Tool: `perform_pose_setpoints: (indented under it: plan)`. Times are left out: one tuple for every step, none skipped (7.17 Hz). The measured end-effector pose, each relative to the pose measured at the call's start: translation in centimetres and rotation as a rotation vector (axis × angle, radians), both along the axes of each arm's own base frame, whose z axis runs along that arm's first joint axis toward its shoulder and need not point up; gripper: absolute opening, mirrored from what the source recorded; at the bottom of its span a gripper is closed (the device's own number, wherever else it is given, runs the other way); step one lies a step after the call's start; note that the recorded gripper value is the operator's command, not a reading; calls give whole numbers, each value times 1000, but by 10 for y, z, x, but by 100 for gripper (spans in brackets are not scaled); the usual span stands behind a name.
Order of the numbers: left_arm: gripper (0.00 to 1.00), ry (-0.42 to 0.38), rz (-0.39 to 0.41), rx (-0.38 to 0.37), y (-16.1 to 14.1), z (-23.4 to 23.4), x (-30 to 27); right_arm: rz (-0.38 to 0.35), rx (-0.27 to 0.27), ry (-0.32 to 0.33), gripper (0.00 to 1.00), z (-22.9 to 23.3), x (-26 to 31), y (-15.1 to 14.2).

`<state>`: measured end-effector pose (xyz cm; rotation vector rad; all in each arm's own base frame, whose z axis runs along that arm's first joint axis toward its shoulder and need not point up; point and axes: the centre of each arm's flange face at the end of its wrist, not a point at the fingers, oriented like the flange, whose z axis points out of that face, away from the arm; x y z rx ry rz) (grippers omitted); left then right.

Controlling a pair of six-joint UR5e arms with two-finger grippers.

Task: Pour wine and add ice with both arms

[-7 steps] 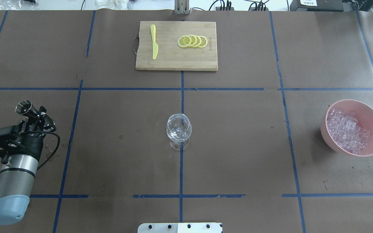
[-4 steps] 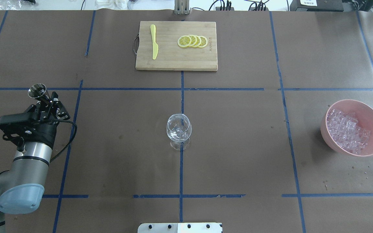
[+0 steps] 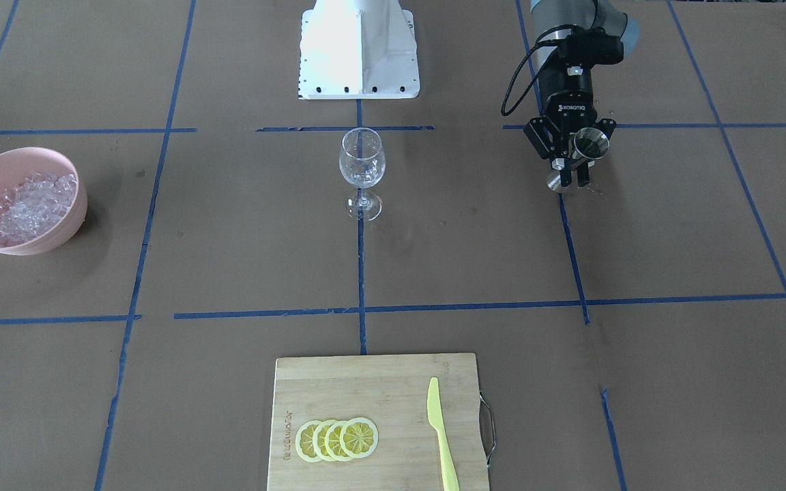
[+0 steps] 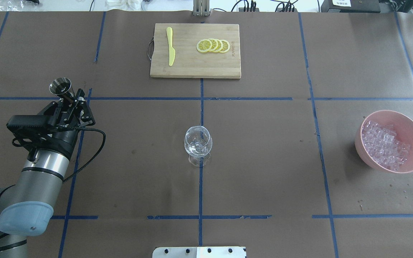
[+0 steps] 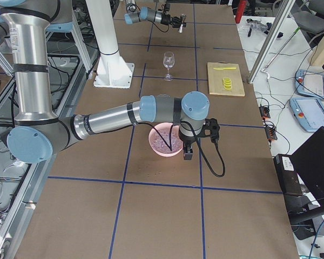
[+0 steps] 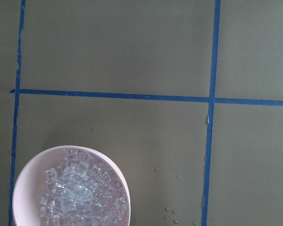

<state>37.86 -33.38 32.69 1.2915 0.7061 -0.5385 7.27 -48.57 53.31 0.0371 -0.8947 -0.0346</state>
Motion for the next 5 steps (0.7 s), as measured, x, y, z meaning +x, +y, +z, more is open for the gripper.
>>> perform_pose_setpoints:
  plan:
    - [0,6,7,26,-1,-17,3,0,2,0,100,-1,0,-1]
    - [0,11,12,47,-2,-33,11,0,4,0,100,-2,0,-1]
    - [0,-9,18,67,-5,-51,24,0,8,0,100,-3,0,-1]
    - [0,-42,39,88,-7,-70,38,7,6,2,100,-6,0,0]
    - [0,-61,79,102,-7,-85,50,29,-9,2,100,-10,0,3]
